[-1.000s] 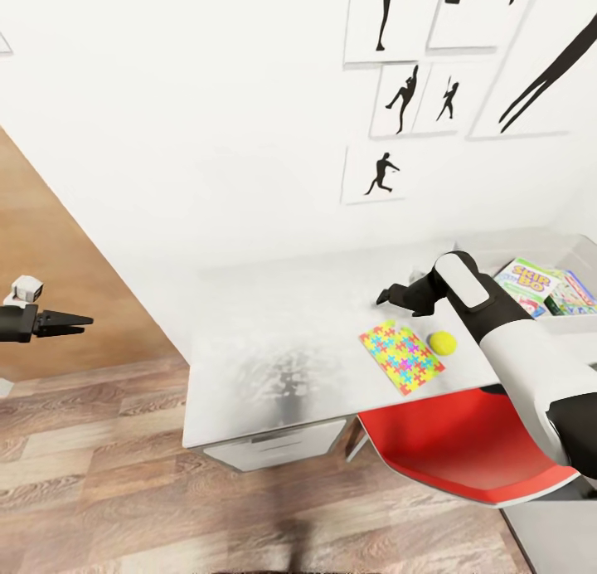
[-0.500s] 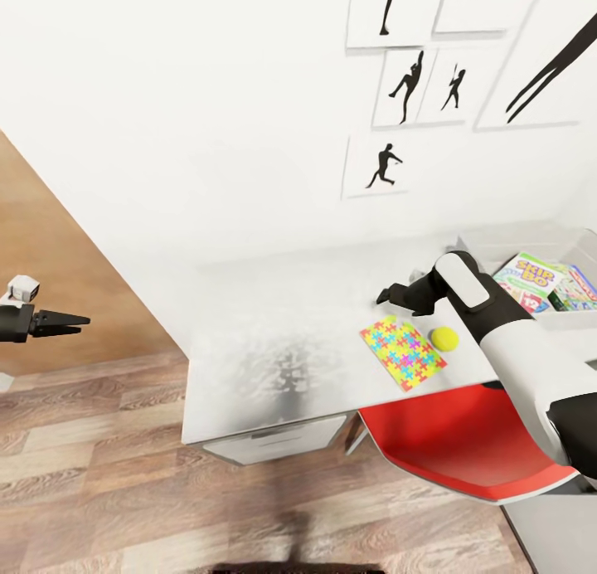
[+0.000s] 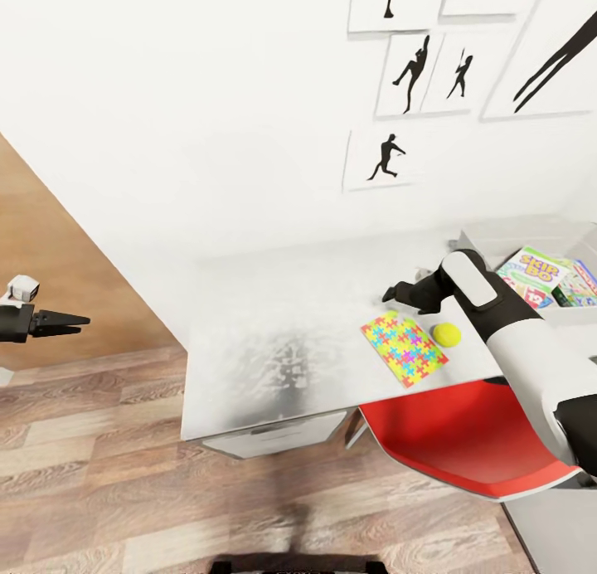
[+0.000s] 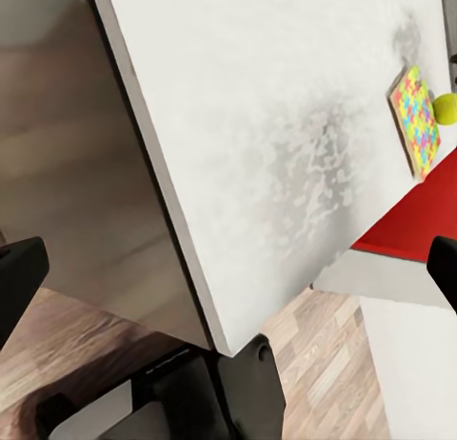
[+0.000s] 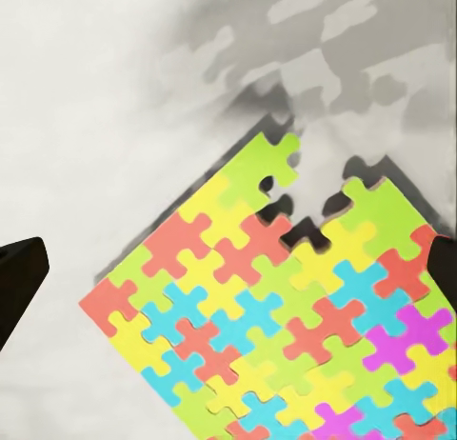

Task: Put all the toys in the child's room - the three board games (two on the bed and one on the table), the two jigsaw puzzles on the table, and the tennis ball on the table - inside the toy box on the table in the child's room.

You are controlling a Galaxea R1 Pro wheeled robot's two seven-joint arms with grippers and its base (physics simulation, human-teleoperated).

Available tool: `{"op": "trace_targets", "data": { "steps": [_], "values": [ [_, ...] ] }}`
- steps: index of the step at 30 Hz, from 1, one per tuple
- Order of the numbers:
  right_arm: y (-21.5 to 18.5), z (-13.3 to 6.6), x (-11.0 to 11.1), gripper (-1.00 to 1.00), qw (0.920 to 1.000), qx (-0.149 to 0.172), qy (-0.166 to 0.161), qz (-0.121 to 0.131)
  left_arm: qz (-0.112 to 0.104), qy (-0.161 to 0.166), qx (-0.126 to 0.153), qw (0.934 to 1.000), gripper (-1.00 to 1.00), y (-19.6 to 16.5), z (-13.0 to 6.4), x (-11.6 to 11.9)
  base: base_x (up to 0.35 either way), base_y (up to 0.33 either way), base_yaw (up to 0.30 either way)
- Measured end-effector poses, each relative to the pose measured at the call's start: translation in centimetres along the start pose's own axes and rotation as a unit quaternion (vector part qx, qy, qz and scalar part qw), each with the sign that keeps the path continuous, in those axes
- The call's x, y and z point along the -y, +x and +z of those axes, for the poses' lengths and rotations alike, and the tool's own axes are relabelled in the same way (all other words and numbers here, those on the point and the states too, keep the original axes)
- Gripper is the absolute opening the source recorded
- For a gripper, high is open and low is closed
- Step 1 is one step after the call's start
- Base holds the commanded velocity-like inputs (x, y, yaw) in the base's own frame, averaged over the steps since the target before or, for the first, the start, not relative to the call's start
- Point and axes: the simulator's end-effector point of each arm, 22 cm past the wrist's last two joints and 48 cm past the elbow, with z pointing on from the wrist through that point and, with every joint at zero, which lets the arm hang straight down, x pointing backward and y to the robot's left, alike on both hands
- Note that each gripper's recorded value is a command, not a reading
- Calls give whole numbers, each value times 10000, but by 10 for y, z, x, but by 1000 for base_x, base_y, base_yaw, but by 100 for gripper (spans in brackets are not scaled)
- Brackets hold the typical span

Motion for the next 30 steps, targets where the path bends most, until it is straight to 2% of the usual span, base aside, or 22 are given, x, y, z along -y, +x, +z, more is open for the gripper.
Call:
{"op": "trace_targets", "data": {
  "steps": [5, 14, 30],
  "values": [
    [-9, -5, 12, 100, 9999, 106, 58, 13, -18, -3, -18, 10000, 100, 1, 2, -2, 0, 0, 0],
    [-19, -14, 13, 100, 9996, 272, 34, -43, -23, -3, -22, 10000, 100, 1, 2, -3, 0, 0, 0],
    [-14, -5, 13, 100, 9998, 196, 38, -51, -70, -10, -66, 10000, 100, 4, 7, -8, 0, 0, 0]
  ]
}}
